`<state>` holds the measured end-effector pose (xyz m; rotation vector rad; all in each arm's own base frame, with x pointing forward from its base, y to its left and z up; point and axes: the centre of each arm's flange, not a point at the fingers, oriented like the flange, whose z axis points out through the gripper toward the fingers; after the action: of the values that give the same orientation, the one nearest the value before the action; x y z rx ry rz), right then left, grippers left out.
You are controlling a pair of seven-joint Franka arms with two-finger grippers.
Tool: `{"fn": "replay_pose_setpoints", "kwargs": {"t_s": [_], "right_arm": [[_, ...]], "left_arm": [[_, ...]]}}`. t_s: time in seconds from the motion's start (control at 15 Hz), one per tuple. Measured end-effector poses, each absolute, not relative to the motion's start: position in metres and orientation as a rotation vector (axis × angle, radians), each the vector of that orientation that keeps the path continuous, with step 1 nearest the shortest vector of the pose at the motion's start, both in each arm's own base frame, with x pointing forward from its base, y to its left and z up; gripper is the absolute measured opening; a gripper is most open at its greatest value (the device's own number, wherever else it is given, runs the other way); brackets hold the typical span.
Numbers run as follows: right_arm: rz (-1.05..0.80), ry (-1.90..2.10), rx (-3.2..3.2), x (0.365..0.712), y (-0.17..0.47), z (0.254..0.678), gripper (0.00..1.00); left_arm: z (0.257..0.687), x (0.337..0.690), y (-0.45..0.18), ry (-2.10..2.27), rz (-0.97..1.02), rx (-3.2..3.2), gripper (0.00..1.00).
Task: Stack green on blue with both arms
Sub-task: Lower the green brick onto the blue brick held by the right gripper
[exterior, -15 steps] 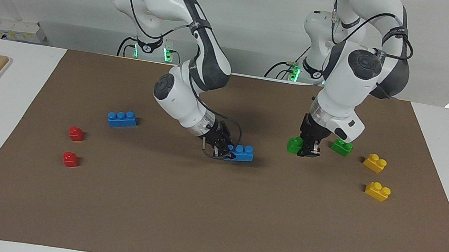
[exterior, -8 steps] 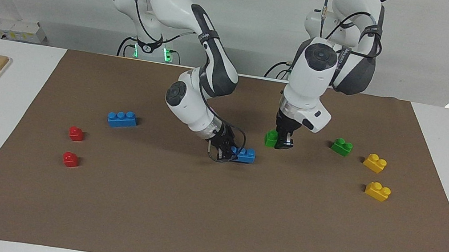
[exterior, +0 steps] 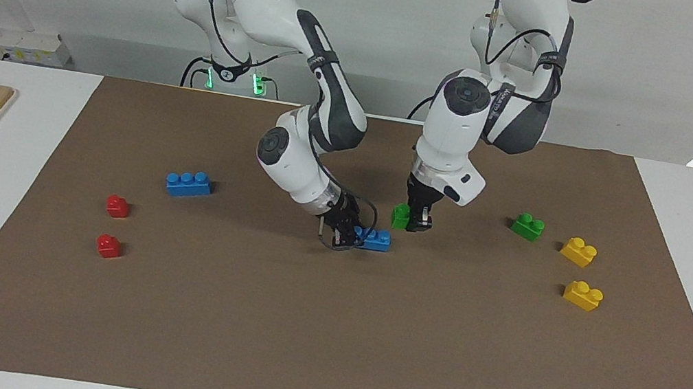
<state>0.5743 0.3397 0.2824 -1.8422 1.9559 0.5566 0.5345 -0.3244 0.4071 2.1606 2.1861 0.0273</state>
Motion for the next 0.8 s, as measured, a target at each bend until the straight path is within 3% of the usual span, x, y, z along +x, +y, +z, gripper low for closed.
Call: {"fn": "replay_pose_setpoints", "kwargs": {"t_s": [0.8], "right_arm": [[0.513,1.951,-1.83,0.57,0.342,0.283,0.34]], "left_arm": [[0.36,0.533,-0.348,2.19,0.074,2.147,0.34]]}}
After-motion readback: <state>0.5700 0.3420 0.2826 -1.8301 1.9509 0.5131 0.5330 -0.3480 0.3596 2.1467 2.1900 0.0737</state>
